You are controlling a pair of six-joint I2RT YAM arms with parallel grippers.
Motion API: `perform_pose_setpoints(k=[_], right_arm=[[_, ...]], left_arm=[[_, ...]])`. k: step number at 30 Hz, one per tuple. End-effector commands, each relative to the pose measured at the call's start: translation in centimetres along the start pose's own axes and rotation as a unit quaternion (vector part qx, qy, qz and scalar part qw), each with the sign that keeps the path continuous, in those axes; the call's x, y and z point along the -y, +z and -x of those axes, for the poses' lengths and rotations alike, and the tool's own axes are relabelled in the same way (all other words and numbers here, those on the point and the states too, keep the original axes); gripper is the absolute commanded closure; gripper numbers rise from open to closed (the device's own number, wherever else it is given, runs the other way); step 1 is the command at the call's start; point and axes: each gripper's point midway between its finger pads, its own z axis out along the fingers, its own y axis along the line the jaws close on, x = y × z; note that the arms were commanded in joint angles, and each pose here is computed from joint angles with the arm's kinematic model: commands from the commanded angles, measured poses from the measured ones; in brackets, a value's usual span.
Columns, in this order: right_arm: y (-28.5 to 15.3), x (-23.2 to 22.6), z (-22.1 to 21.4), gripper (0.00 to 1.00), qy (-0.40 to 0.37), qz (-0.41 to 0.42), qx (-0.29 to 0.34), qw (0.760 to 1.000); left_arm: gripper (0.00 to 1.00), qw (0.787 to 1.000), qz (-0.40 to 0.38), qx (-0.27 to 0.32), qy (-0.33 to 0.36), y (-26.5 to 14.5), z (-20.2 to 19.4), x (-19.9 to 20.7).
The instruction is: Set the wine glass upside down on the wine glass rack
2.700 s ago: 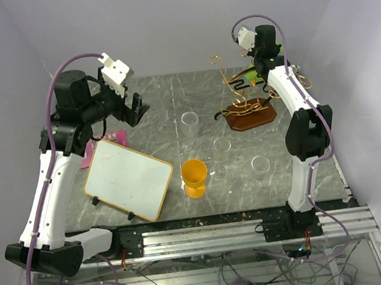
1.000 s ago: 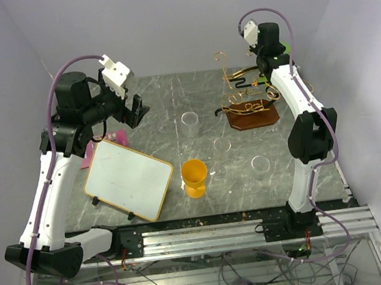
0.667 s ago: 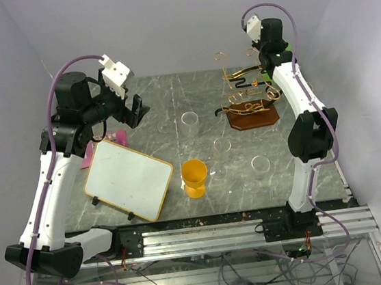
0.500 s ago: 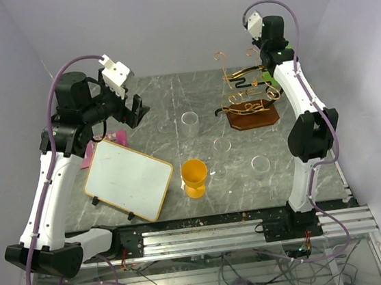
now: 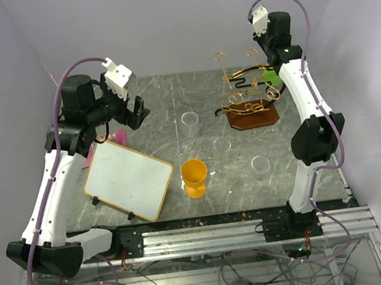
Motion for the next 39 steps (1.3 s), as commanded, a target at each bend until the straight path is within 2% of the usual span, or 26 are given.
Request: perform_pose_setpoints(k=[1,6,13,19,29,39], right_arm=[[-5.0,2.4,2.5,0.67,0.061,0.005,0.044,0.997],[-9.1,2.4,2.4,0.63,0.089,0.032,0.053,0.994],[-15.1,0.2,1.5,0.52,0.092,0.113,0.072,0.987],[-20.4,-1.3,0.6,0.26,0.094,0.168,0.1,0.976],[-23.0,-1.5,-1.3,0.25,0.106,0.206,0.119,0.966],[-23.4,-0.9,-1.5,0.25,0.114,0.206,0.129,0.963]], left_arm=[[0.01,0.999,0.042,0.013,-0.028,0.9,0.3,-1.8],[0.0,0.999,0.017,0.004,-0.052,2.3,-0.4,-0.9],[0.03,0.993,-0.088,-0.073,-0.008,4.3,-4.3,5.9],[0.09,0.975,-0.182,-0.12,0.032,5.0,-7.6,12.1],[0.15,0.942,-0.255,-0.204,0.072,6.5,-12.7,17.1],[0.37,0.922,-0.273,-0.252,0.106,8.1,-15.7,19.1]])
